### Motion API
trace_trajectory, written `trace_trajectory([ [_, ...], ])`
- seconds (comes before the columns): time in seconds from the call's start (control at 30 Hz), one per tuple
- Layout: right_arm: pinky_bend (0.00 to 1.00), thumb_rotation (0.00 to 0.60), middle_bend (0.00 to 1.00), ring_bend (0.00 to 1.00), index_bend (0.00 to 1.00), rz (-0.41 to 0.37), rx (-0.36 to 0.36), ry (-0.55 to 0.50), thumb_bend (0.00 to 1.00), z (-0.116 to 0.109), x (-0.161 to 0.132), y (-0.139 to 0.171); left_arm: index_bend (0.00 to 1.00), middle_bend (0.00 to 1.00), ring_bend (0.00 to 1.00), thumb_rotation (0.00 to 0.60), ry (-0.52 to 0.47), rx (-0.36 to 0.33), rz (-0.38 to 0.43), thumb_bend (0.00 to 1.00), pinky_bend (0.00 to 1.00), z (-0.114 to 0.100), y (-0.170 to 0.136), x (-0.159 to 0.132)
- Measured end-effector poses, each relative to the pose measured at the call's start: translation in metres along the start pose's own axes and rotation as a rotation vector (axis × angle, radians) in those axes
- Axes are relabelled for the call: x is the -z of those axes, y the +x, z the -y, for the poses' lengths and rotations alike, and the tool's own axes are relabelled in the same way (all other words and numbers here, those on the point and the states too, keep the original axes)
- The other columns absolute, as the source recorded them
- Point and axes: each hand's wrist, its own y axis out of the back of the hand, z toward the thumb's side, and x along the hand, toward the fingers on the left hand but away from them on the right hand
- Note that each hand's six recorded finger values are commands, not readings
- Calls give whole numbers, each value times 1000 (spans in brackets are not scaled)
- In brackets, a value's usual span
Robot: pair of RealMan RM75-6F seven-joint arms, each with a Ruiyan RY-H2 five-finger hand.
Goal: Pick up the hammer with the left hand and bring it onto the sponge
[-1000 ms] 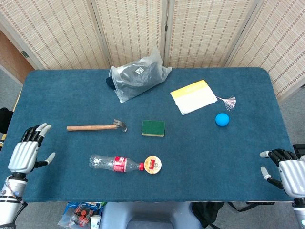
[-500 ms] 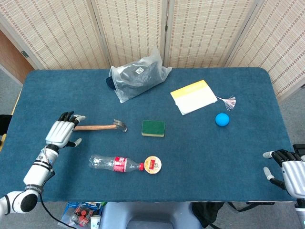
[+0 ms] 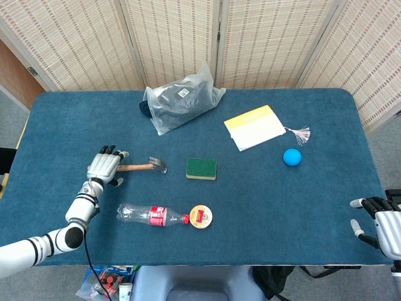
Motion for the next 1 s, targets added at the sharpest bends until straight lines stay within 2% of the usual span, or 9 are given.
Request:
trace_trajectory([
  [0.17,295,600,421,286,370,12,-1,-3,347,0,4,1,205,255,51,600,19,20,-10,277,0,5,12,-12],
  [0.47,295,600,421,286,370,27,-3,-5,347,1,10,1,247,311,103,600,50,55,-26,397,0,14,22,-20],
  [1.0,295,600,421,286,370,37,-2,-4,347,0,13,1,307,376,150,600,71,72,-26,508,0,20,30,-30],
])
